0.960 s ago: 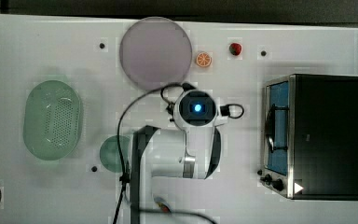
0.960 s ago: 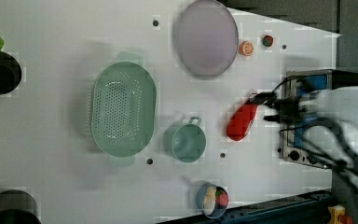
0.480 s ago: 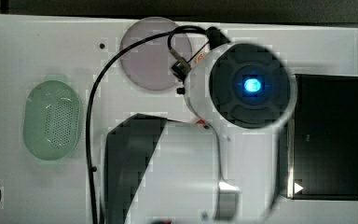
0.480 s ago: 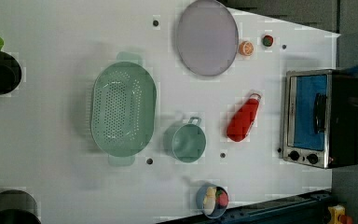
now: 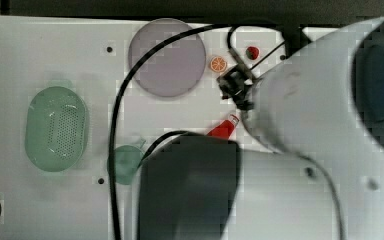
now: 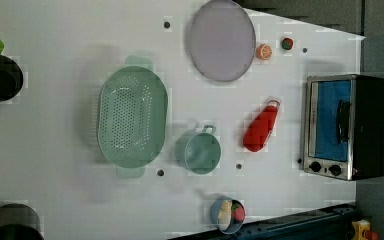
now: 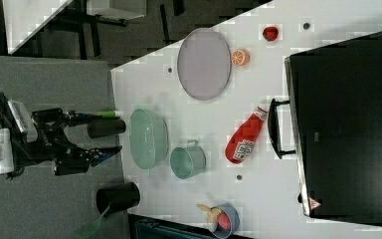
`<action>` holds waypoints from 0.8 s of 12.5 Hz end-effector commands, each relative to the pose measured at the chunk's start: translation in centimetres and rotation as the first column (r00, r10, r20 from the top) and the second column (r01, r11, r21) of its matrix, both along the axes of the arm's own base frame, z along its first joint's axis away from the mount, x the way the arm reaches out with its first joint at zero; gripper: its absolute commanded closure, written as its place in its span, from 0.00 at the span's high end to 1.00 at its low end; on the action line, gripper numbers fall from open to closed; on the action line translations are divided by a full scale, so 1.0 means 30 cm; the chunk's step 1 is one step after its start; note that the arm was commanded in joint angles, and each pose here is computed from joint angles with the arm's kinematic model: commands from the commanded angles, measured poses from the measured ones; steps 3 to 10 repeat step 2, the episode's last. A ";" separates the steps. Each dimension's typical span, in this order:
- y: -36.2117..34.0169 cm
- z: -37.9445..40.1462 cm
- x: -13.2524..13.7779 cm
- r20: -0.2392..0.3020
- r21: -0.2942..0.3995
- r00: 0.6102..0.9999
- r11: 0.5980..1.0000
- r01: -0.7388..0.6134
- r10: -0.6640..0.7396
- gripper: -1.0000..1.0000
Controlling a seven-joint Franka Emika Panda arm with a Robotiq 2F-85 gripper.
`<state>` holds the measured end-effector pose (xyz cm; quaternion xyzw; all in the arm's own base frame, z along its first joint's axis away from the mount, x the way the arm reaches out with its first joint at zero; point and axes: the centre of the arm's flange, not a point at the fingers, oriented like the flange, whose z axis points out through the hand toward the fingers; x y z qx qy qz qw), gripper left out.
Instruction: Pick Ketchup from oven and place it on table.
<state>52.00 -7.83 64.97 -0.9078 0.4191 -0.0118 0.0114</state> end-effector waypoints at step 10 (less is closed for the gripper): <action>0.063 -0.029 0.056 -0.018 -0.023 1.000 0.999 0.024 -0.024 1.00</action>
